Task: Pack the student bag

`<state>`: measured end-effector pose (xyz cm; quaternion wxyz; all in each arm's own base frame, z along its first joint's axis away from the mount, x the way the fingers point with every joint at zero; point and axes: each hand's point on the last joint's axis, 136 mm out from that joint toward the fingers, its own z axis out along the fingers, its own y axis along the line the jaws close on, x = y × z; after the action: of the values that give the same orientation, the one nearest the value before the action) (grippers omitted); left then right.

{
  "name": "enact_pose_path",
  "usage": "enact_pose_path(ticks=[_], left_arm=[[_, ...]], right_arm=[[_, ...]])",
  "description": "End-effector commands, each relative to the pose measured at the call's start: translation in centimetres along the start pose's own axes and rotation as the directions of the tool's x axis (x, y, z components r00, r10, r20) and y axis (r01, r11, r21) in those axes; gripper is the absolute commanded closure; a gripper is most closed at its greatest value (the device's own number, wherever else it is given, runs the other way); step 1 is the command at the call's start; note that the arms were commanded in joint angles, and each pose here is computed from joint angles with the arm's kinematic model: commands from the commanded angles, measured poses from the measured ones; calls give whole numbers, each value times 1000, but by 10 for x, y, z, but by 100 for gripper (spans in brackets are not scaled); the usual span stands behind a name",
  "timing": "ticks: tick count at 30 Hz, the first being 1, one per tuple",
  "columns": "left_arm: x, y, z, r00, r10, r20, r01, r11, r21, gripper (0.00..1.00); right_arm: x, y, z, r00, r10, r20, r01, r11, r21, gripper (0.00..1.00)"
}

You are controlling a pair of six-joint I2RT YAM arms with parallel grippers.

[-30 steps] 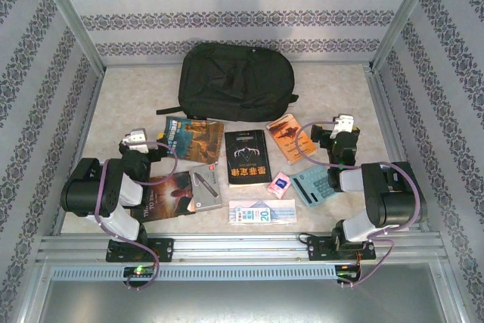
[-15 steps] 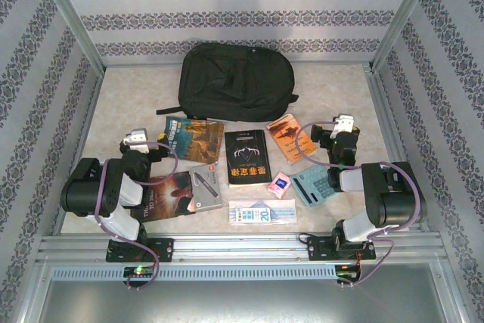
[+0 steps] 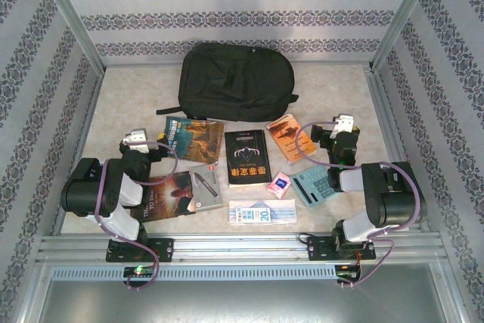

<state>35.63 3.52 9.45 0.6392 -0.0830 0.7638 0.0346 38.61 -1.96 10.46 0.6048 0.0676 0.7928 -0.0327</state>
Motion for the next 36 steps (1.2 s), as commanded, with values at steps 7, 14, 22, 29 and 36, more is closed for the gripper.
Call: enact_pose_path(ticks=[7,14,22,29,36], left_arm=[[-13,6,-1,998,-39,44,39,999,-7,0],[-35,32,-19,990,-93,109,108,984,-139,0],[-133,-7,-35,940,132,313,-142,990,9,0],[-196,-45,-42,914,62,402,-124,983,132,0],[-178,-108,-78,997,-50,61,36,977,210,0]], right_arm=[[0,2,-2,1000,0,11,1,1000,-14,2],[-9,9,-1,1000,-15,12,16,999,-52,2],[-94,21,-24,992,-33,120,32,999,11,2],[-185,139,-77,979,-29,201,93,945,-314,2],[-159,190,-164,988,-140,60,151,845,-514,2]])
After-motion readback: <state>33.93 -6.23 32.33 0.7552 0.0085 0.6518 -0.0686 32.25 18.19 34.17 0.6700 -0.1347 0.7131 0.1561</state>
